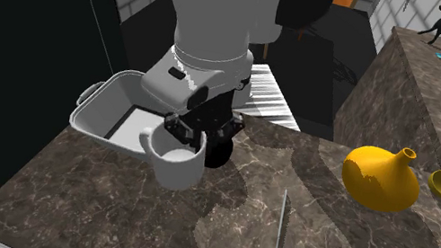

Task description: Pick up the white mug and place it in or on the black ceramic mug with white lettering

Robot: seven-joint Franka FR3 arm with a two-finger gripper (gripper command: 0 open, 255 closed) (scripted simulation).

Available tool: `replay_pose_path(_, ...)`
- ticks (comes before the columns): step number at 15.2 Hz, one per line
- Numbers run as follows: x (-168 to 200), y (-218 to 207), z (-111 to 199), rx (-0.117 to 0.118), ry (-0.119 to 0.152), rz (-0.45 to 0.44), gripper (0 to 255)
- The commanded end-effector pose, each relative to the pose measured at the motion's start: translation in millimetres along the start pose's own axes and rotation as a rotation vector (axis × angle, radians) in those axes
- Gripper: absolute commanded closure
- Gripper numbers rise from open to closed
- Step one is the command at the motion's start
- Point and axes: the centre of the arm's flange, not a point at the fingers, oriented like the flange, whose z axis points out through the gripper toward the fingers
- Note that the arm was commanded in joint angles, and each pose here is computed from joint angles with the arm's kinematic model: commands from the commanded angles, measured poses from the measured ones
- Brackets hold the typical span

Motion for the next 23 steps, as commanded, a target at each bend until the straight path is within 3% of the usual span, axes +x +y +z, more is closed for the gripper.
replay_pose_path(1,-11,-5,-5,0.000,0.000,0.000,255)
replay_pose_path(12,-146,-56,-30,0.000,0.000,0.000,255)
replay_pose_path(23,-147,-57,28,0.000,0.000,0.000,255)
